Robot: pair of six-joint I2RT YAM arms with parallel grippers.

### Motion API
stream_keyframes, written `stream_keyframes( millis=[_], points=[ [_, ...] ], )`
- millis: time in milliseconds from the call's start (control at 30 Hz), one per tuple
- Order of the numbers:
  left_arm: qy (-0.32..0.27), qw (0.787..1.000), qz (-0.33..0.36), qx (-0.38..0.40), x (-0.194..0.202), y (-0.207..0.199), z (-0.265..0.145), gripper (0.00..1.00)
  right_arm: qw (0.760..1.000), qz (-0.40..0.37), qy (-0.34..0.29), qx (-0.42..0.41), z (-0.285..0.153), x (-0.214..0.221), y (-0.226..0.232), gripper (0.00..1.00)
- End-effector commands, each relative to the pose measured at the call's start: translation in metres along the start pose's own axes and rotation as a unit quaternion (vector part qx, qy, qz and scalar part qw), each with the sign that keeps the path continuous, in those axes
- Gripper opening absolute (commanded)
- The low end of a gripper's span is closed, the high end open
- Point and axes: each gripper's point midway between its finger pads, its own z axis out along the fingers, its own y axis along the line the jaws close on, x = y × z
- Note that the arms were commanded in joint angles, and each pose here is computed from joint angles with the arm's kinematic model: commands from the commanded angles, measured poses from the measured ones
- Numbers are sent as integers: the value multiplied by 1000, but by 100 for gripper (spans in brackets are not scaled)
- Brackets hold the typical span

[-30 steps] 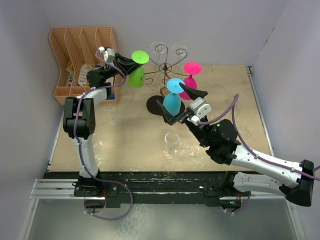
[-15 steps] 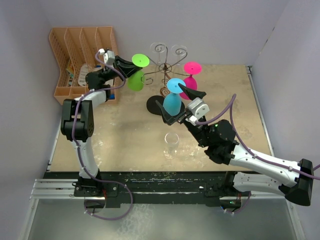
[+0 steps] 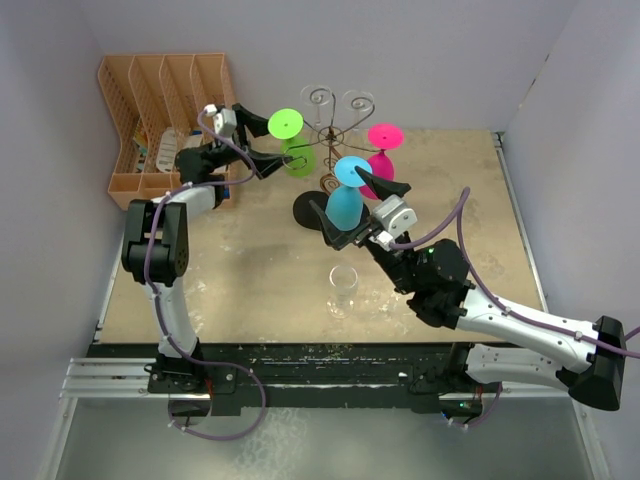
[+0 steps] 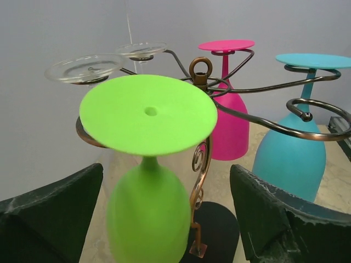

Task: Place the wine glass upside down on the wine glass rack

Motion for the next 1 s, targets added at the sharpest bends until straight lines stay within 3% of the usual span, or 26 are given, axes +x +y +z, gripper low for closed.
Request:
stream_keyframes(
  millis=[0,400,533,633,667,767,833,967],
  points=[
    [-22,995,97,15,-39,-13,-1,100,999,18,-34,22,-1,-21,-11,100],
    [48,989,125,-69,-46,-17,-69,100,999,22,-41,29,-3,-33,-19,100],
    [111,983,88,-112,-38,-34,-101,100,999,32,20,18,-4,-19,-16,100],
    [188,969,98,-130,-37,-58,-118,100,996,39,85,10,-14,1,-13,100],
    [220,960,129,-116,-39,-68,-123,100,993,45,110,17,-20,8,-15,100],
    [295,943,65,-138,-35,-94,-141,100,974,122,192,22,-36,19,-12,100],
    [327,924,18,-198,-35,-100,-155,100,960,121,247,45,-56,29,-21,100],
    [358,893,-83,-261,-43,-126,-168,100,924,233,288,94,-96,37,-27,100]
  ],
)
